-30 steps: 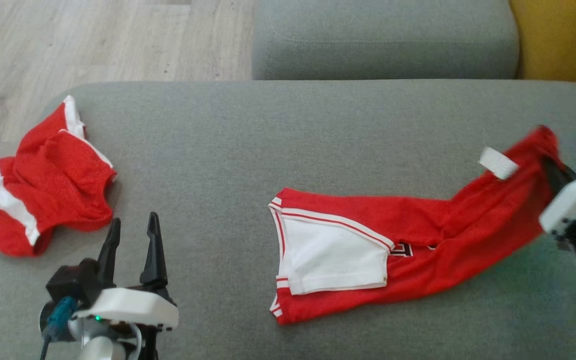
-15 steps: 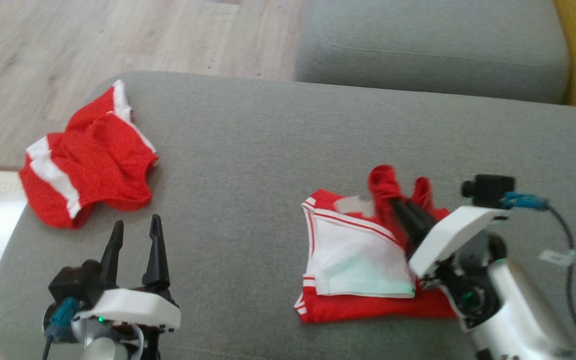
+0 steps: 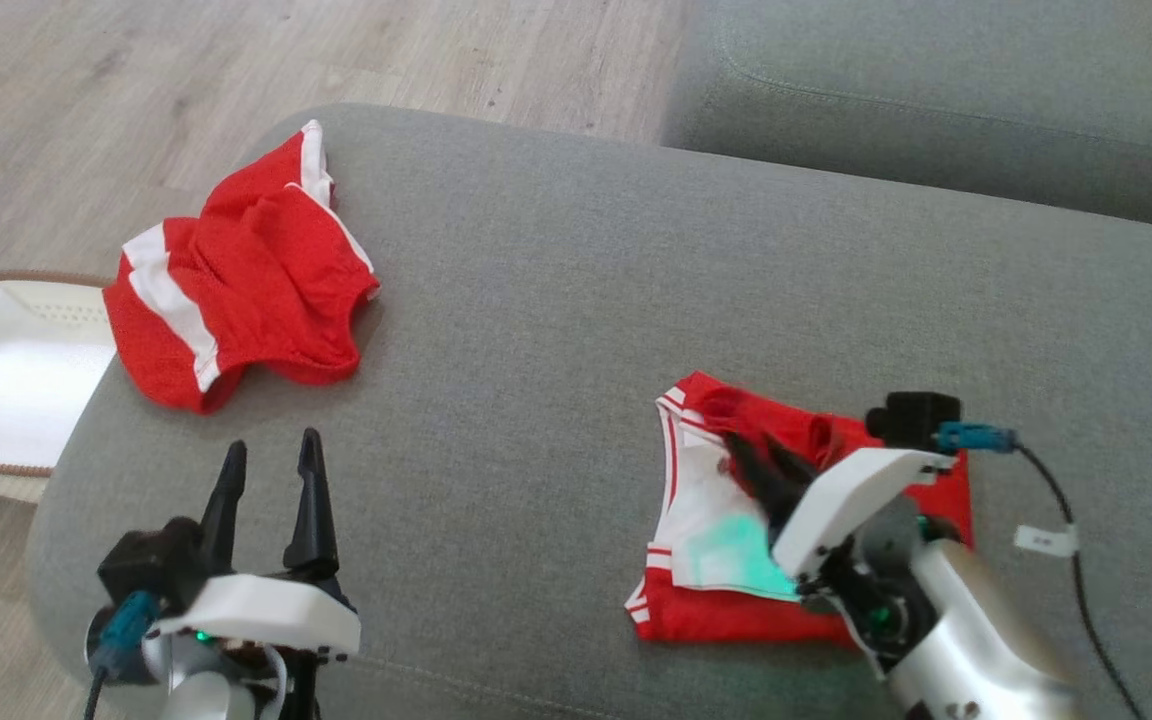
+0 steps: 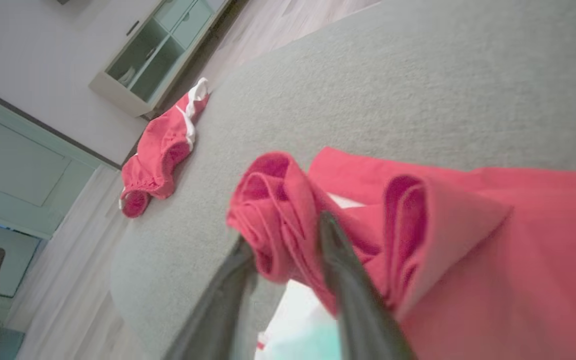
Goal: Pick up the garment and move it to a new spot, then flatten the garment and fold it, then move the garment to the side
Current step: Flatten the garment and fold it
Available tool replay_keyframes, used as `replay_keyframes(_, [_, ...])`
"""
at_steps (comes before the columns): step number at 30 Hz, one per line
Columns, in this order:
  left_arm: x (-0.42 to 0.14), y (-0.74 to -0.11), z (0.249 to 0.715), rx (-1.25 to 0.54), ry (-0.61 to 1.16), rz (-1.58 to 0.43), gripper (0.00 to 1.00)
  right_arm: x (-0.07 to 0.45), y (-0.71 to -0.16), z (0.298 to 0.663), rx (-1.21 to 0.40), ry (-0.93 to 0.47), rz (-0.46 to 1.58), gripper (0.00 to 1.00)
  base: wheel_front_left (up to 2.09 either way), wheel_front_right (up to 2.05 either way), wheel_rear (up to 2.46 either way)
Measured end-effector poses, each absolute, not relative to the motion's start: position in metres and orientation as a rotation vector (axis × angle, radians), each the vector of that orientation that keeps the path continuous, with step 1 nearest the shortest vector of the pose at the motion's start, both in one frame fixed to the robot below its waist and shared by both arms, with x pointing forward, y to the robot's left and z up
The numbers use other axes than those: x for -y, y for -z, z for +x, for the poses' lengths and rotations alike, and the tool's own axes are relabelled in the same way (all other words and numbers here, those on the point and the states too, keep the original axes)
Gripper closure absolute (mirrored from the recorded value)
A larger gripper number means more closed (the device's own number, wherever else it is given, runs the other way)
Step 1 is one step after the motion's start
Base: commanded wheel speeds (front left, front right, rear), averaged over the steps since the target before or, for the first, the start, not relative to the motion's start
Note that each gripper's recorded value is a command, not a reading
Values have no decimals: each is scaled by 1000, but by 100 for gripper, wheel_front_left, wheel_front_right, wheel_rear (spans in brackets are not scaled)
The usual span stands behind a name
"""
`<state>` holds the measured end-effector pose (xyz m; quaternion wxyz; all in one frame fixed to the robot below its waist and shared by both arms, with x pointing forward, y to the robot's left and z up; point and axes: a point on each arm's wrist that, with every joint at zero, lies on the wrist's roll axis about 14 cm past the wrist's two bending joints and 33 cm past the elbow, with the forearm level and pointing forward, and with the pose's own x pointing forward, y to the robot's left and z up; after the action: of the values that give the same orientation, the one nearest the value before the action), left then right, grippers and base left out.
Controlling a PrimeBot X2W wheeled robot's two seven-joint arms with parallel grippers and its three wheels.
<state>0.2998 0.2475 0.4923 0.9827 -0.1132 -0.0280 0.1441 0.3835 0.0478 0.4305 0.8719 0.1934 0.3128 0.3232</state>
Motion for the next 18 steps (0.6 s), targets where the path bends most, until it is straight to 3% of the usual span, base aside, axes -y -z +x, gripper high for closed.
replay_keyframes(4, [-244,-491,303,52,-278,-228,0,-61,-439,377,-635,-712,464,0,0,0,0])
replay_keyframes(11, [-234,-493,312,54,-239,-230,0,-50,-503,399,-385,-698,633,0,0,0,0])
replay_keyframes(18, [-226,-504,318,85,-207,-232,0,59,-552,444,-93,-504,529,0,0,0,0])
